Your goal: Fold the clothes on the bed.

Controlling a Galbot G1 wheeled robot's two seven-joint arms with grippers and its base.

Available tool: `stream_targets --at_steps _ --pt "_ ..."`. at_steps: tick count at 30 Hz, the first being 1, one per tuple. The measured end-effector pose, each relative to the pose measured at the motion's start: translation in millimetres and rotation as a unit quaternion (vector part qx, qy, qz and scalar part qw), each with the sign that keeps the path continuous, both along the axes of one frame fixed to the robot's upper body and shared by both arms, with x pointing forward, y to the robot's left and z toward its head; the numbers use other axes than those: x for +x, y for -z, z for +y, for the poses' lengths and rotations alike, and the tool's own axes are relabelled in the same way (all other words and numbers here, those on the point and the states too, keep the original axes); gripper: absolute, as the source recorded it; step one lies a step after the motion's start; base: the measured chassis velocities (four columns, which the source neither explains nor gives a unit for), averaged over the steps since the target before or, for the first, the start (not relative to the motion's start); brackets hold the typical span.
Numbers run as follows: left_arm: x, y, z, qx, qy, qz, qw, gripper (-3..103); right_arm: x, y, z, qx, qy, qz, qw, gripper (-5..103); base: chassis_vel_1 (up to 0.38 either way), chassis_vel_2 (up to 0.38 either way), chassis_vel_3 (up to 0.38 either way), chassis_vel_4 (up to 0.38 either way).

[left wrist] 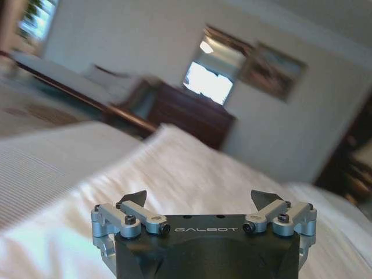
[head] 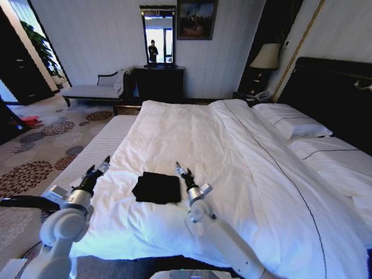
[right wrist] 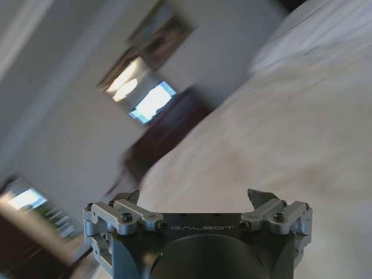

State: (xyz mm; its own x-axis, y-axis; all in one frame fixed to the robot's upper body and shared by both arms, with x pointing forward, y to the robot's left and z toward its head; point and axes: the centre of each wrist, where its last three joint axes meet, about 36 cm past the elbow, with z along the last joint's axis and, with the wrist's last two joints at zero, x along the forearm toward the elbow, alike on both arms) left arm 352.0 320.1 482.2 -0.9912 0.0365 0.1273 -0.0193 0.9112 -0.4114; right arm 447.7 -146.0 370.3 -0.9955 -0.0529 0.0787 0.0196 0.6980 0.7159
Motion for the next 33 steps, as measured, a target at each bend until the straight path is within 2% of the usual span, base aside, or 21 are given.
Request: stream_targets --at_steps 1,4,5,6,8,10,13,16,17,19,20,23,25,27,30,32,33 --pt "0.0 0.0 0.0 0.0 0.0 0.0 1.0 100 0.0 0.0 0.0 0.0 0.0 0.0 1.0 100 0.0 0.0 0.0 0.0" --pt "14.0 35.0 -25.5 0.035 0.063 0.017 0.9972 100 -0.8 -7.8 -31.6 -0.013 0.075 0.027 0.997 100 0.0 0.0 0.0 0.0" --pt "14.0 35.0 -25.5 0.035 0.063 0.017 0.9972 100 -0.8 -7.8 -31.6 -0.013 0.075 0.027 0.997 100 0.0 0.0 0.0 0.0" --pt "20.5 50.6 -34.3 0.05 0.088 0.022 0.9946 100 -3.5 -11.3 -43.7 -0.011 0.101 0.03 0.994 100 0.0 0.0 0.0 0.0" --pt "33.0 67.5 -47.4 0.058 0.115 0.025 0.9913 100 -12.2 -14.1 -58.3 -0.004 0.127 0.032 0.991 100 0.0 0.0 0.0 0.0" --pt "38.2 73.3 -53.4 0.058 0.124 0.025 0.9902 100 -16.2 -13.6 -62.4 -0.004 0.133 0.033 0.99 100 0.0 0.0 0.0 0.0" --pt "48.7 96.9 -69.5 0.074 0.14 0.039 0.9866 100 -36.9 -9.8 -72.0 -0.007 0.148 0.044 0.988 100 0.0 0.0 0.0 0.0" --pt "48.6 107.9 -70.1 0.088 0.138 0.051 0.9852 100 -43.7 -9.2 -74.2 -0.009 0.152 0.047 0.987 100 0.0 0.0 0.0 0.0" --pt "47.4 117.7 -66.4 0.106 0.129 0.064 0.9839 100 -49.0 -9.4 -75.6 -0.01 0.155 0.049 0.987 100 0.0 0.0 0.0 0.0" --pt "42.4 133.3 -44.6 0.142 0.098 0.087 0.9812 100 -55.7 -11.9 -76.9 -0.01 0.16 0.052 0.986 100 0.0 0.0 0.0 0.0" --pt "42.4 133.3 -44.6 0.142 0.098 0.087 0.9812 100 -55.7 -11.9 -76.9 -0.01 0.16 0.052 0.986 100 0.0 0.0 0.0 0.0" --pt "33.4 138.5 -9.8 0.162 0.057 0.103 0.9798 100 -61.5 -11.8 -75.3 -0.014 0.16 0.053 0.986 100 0.0 0.0 0.0 0.0" --pt "25.0 136.9 11.4 0.161 0.029 0.112 0.9801 100 -66.4 -9.5 -72.7 -0.016 0.16 0.056 0.985 100 0.0 0.0 0.0 0.0" --pt "20.2 132.8 17.7 0.155 0.021 0.111 0.9815 100 -69.0 -8.8 -71.1 -0.016 0.159 0.057 0.986 100 0.0 0.0 0.0 0.0" --pt "3.2 107.7 31.4 0.128 -0.005 0.091 0.9876 100 -77.1 -10.1 -68.2 -0.018 0.156 0.054 0.986 100 0.0 0.0 0.0 0.0" --pt "-6.6 89.9 37.9 0.119 -0.021 0.068 0.9903 100 -81.3 -12.4 -68.9 -0.022 0.155 0.048 0.987 100 0.0 0.0 0.0 0.0" --pt "-6.6 89.9 37.9 0.119 -0.021 0.068 0.9903 100 -81.3 -12.4 -68.9 -0.022 0.155 0.048 0.987 100 0.0 0.0 0.0 0.0"
